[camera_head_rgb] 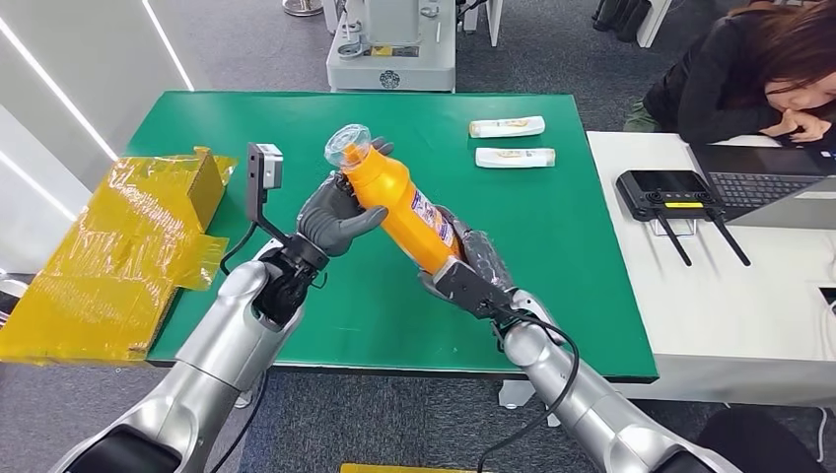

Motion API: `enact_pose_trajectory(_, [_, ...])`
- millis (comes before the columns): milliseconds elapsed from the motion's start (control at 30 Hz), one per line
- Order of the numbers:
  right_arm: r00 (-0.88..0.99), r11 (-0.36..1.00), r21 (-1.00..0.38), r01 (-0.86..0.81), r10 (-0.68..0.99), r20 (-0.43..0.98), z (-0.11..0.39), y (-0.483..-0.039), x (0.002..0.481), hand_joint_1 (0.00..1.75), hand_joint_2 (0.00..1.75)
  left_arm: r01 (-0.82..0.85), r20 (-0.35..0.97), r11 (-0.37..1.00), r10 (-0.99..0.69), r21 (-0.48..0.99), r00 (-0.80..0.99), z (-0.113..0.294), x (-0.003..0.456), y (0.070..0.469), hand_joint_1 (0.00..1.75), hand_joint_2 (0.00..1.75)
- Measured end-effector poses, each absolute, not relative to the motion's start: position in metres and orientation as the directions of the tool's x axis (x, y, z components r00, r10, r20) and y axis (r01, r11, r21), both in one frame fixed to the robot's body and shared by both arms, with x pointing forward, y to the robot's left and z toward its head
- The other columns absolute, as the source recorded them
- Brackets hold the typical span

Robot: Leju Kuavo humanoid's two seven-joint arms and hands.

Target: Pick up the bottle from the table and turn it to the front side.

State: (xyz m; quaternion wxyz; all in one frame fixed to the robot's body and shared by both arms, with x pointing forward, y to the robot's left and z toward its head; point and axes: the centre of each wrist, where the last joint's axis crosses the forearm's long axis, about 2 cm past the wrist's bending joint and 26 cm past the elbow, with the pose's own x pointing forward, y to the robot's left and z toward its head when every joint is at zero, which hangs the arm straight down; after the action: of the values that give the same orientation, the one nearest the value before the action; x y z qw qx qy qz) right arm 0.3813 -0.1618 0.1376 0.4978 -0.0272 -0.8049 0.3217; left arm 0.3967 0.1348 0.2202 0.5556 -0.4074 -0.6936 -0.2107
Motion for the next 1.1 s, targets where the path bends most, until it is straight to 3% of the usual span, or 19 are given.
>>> enact_pose_trajectory(533, [-0.524, 0.835, -0.54, -0.107, 0.415, 0.744, 0.146, -0.172, 0.386, 1.75, 1.75, 0.691, 0.959, 0.715, 0.257, -0.107, -0.118, 0.226, 0.406, 0.128, 0.0, 1.75])
enact_pose_trajectory(1100, [-0.555, 0.832, -0.554, 0.042, 0.48, 0.679, 0.163, -0.169, 0.383, 1.75, 1.75, 0.679, 0.923, 0.677, 0.386, -0.284, 0.0, 0.232, 0.405, 0.102, 0.0, 1.75])
